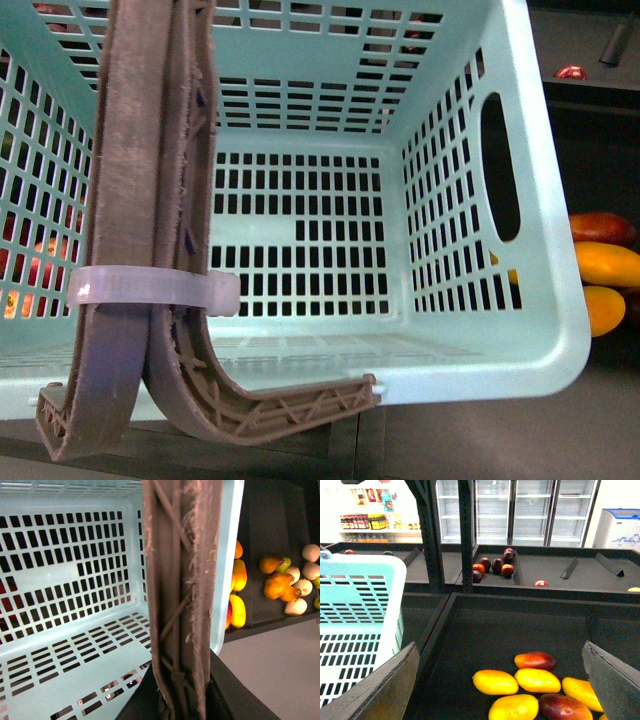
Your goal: Pick mango and avocado into basket
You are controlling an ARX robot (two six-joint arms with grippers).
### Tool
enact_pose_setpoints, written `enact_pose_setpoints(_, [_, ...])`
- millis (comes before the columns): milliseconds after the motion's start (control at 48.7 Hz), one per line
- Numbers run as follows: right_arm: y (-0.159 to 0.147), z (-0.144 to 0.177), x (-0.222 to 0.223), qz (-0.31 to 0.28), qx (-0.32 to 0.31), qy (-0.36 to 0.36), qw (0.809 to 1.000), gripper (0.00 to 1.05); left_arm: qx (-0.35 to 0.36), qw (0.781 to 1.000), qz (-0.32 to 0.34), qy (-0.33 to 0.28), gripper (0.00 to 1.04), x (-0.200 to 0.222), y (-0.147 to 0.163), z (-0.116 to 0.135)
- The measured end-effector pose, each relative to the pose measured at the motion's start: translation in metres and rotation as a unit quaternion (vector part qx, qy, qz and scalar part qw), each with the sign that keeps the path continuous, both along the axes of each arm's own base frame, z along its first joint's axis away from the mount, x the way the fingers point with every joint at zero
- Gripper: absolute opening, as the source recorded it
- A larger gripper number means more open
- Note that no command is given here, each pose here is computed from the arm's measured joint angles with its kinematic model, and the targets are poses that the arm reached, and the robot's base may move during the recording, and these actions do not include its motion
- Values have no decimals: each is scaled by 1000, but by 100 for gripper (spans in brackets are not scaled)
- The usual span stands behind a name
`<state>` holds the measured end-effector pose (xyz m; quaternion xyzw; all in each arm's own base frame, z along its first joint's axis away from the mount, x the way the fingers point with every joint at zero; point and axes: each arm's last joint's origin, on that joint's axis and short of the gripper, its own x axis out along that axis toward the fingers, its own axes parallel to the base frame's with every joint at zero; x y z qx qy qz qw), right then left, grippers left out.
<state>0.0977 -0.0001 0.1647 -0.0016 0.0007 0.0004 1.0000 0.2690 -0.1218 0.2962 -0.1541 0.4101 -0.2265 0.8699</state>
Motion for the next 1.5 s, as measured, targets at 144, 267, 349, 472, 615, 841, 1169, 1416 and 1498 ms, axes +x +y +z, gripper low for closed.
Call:
enact_pose_setpoints(144, [0, 0, 0, 0, 0, 0, 1000, 97, 9, 1000, 6, -2, 10, 2, -5, -1])
enact_pose_setpoints(267, [0, 0, 0, 0, 0, 0, 1000, 97, 21, 1000, 17, -9, 10, 3, -3, 0])
enact_pose_setpoints(349, [0, 0, 0, 0, 0, 0, 1000, 97, 24, 999, 21, -12, 10, 4, -2, 0])
enact_pose_setpoints(472, [0, 0, 0, 0, 0, 0, 1000, 97, 22, 999, 20, -13, 10, 4, -2, 1])
enact_pose_setpoints(615, [0, 0, 0, 0, 0, 0, 1000, 97, 16, 1000, 13, -10, 10, 3, -3, 1])
enact_pose_setpoints(841, [-14, 12, 11, -152, 98, 13, 983, 97, 14, 1000, 9, -10, 10, 2, -4, 2])
enact_pose_setpoints(1169, [-89, 33, 95, -220, 131, 108, 961, 97, 19, 1000, 14, -12, 10, 3, -3, 2])
enact_pose_setpoints(1416, [-132, -55, 137, -199, 100, 276, 935, 97, 16, 1000, 11, -12, 10, 3, -4, 2])
enact_pose_setpoints(1498, [-139, -86, 146, -182, 89, 319, 926, 97, 16, 1000, 10, -12, 10, 2, -4, 2])
